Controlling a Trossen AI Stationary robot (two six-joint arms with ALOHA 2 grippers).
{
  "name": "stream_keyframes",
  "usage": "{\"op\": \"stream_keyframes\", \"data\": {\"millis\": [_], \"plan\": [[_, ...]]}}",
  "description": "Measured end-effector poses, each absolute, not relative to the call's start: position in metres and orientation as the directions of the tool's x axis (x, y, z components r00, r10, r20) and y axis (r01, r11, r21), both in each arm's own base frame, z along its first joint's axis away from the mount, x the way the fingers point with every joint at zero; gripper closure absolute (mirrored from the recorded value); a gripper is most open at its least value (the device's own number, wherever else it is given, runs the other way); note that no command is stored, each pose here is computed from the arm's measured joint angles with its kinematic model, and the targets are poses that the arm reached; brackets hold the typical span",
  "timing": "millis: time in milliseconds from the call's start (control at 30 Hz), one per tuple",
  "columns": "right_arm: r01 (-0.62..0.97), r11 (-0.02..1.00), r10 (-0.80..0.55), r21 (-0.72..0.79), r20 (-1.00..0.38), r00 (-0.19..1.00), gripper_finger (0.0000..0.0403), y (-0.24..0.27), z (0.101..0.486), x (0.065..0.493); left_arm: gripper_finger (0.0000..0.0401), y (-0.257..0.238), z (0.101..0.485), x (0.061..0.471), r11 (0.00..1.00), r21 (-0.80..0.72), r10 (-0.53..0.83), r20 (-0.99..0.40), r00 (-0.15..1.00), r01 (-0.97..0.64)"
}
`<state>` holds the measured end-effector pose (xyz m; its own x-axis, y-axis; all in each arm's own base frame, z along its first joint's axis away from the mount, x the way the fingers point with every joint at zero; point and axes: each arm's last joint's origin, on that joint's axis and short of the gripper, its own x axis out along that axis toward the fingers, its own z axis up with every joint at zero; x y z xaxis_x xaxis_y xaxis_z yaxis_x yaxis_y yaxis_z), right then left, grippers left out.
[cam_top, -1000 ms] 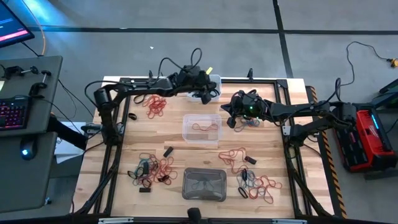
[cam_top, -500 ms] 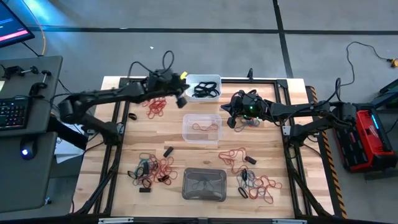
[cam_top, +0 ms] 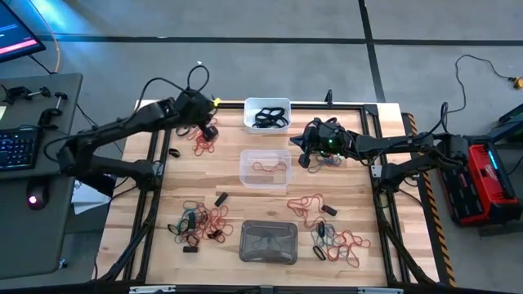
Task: Sort rubber bands into baskets
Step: Put the black rubber band into the white bin
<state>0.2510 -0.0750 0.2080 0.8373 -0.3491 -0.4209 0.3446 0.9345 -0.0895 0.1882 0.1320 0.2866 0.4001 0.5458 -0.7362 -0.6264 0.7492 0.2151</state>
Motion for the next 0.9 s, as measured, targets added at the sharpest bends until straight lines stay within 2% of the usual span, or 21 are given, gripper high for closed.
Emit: {"op": "stream_keyframes", "data": {"millis": [233,467,667,900], "plan": [[0.339,0.937,-0.344,-0.090,-0.420,0.840,0.0403,-0.075,0.208,0.251,0.0401,0.165,0.260,0.173,0.662,0.217,0.495,-0.845,0.202,-0.717],[0.337,0.938,-0.340,-0.085,-0.423,0.840,0.0403,-0.075,0.208,0.251,0.0394,0.196,0.226,0.165,0.594,0.207,0.385,-0.922,0.049,-0.777],[0.321,0.946,-0.311,-0.051,-0.425,0.850,0.0403,-0.074,0.208,0.251,0.0352,0.212,0.201,0.165,0.582,0.220,0.323,-0.946,-0.026,-0.783],[0.309,0.950,-0.298,-0.045,-0.427,0.854,0.0403,-0.073,0.208,0.251,0.0281,0.221,0.186,0.165,0.550,0.292,0.334,-0.936,-0.114,-0.782]]}}
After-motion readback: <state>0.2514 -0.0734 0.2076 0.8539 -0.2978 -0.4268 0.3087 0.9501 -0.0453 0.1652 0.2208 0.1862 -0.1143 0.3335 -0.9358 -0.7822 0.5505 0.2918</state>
